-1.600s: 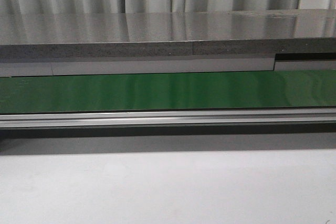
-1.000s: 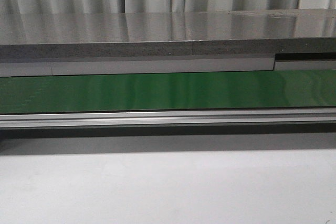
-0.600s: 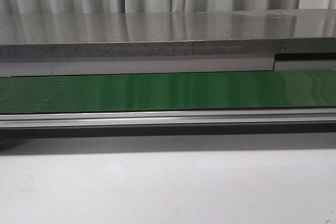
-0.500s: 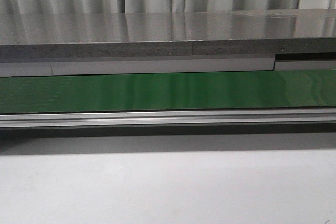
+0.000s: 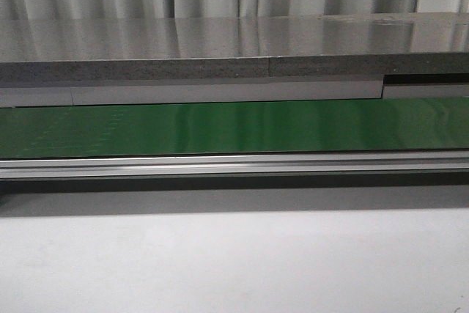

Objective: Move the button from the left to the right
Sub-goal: 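Move the left gripper down toward the yellow button in the blue tray, then grasp the yellow push button's body with the left gripper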

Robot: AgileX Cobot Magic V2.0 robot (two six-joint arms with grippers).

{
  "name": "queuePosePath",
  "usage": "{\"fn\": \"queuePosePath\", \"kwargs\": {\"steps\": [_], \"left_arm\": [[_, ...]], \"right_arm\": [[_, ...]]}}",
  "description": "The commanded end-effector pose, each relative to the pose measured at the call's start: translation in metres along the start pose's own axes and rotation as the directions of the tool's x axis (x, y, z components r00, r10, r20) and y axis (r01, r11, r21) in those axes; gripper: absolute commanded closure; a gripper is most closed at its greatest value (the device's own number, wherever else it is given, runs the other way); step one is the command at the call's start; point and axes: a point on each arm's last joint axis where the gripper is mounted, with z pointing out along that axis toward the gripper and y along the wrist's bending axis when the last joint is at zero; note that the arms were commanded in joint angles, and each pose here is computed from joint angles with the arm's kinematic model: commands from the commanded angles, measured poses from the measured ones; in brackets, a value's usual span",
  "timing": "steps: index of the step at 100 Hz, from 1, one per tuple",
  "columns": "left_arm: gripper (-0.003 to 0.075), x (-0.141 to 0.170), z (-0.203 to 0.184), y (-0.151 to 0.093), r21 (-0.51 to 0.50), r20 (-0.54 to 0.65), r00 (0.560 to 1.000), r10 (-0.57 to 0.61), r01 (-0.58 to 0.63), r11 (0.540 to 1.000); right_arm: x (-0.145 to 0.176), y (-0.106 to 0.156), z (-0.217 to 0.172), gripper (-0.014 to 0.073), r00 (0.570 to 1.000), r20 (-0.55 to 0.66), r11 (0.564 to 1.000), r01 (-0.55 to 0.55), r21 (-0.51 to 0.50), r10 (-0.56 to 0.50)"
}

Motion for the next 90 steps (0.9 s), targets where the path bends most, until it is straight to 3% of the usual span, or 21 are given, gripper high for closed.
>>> {"fn": "queuePosePath", "kwargs": {"steps": [1, 19, 39, 48, 63, 70, 76, 90], "left_arm": [[0.074, -0.015, 0.001, -0.004, 0.015, 0.022, 1.0, -0.001, 0.001, 1.0], [0.074, -0.019, 0.02, -0.005, 0.012, -0.039, 0.999, 0.028, -0.027, 1.0], [0.0713, -0.02, 0.021, -0.006, 0.015, -0.03, 0.998, 0.053, -0.052, 0.999], [0.0589, -0.019, 0.021, -0.006, 0.015, -0.034, 0.998, 0.054, -0.054, 0.998], [0.0174, -0.019, 0.021, -0.006, 0.015, -0.034, 0.998, 0.054, -0.054, 0.998], [0.004, -0.019, 0.021, -0.006, 0.015, -0.036, 0.998, 0.054, -0.054, 0.998], [0.0005, -0.019, 0.021, -0.006, 0.015, -0.039, 0.998, 0.054, -0.054, 0.998], [0.0059, -0.021, 0.021, -0.003, -0.015, -0.027, 0.997, 0.078, -0.079, 0.997]], "right_arm": [[-0.014, 0.0, -0.003, 0.0663, 0.993, 0.119, 1.0, 0.007, -0.003, -0.006], [-0.014, 0.0, -0.003, 0.0663, 0.993, 0.119, 1.0, 0.007, -0.003, -0.006], [-0.014, 0.0, -0.003, 0.0663, 0.993, 0.119, 1.0, 0.007, -0.003, -0.006], [-0.014, 0.0, -0.003, 0.0663, 0.993, 0.119, 1.0, 0.007, -0.003, -0.006], [-0.014, 0.0, -0.003, 0.0663, 0.993, 0.119, 1.0, 0.007, -0.003, -0.006], [-0.014, 0.0, -0.003, 0.0663, 0.993, 0.119, 1.0, 0.007, -0.003, -0.006], [-0.014, 0.0, -0.003, 0.0663, 0.993, 0.119, 1.0, 0.007, -0.003, -0.006], [-0.014, 0.0, -0.003, 0.0663, 0.993, 0.119, 1.0, 0.007, -0.003, -0.006]]}}
